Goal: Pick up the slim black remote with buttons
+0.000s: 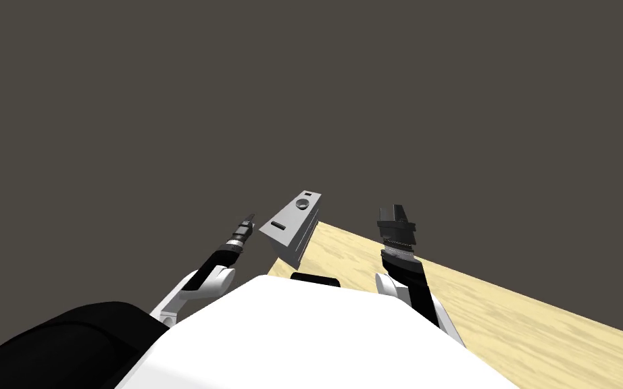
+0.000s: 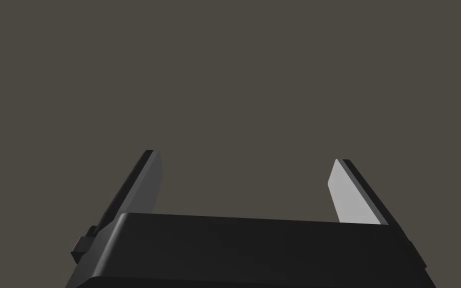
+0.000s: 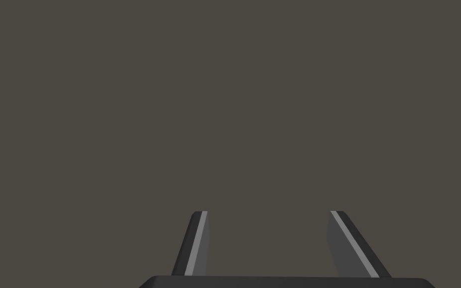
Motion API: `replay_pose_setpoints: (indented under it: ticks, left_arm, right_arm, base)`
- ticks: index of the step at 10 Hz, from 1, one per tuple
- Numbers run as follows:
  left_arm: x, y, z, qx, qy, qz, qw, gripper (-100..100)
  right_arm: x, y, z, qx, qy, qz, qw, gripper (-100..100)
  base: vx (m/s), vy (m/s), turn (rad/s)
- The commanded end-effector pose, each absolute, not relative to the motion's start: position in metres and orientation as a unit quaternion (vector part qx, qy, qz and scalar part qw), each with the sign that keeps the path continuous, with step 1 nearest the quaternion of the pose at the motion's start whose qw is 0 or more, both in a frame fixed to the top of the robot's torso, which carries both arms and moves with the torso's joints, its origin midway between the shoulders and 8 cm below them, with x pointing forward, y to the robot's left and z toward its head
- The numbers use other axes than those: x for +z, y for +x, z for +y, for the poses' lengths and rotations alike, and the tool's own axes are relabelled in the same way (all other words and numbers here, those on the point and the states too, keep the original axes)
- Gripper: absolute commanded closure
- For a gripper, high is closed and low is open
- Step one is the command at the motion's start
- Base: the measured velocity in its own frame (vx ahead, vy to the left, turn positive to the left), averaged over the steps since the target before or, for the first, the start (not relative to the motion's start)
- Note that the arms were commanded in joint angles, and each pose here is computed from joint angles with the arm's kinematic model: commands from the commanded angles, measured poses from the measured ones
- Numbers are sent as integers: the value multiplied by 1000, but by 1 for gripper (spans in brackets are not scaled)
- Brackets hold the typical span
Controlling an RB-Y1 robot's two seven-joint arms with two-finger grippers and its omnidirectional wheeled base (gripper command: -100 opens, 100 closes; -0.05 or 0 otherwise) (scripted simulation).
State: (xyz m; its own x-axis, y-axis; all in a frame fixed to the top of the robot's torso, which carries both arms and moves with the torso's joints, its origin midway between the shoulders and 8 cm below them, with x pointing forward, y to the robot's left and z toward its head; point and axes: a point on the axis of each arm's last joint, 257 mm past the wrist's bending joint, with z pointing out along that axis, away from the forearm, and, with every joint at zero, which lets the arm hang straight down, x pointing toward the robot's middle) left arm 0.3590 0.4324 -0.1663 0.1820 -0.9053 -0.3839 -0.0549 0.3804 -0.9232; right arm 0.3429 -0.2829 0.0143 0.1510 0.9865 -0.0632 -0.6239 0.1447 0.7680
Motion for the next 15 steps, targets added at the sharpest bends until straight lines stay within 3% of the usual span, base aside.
replay_pose_setpoints:
  ticks: [1, 6, 15]
  left_arm:
    - [-194, 350, 460, -298, -462, 568, 612, -100]
    - [-256, 312, 529, -197, -510, 624, 559, -100]
    - [-342, 227, 600, -82, -585, 678, 437, -100]
  right_arm:
    - [14, 343, -283, 579, 304, 298, 695, 0]
    - [14, 343, -283, 579, 304, 299, 695, 0]
    - [14, 343, -283, 579, 304, 299, 695, 0]
  base:
    - [19, -43, -112]
    - [31, -46, -118]
    - [53, -25, -100]
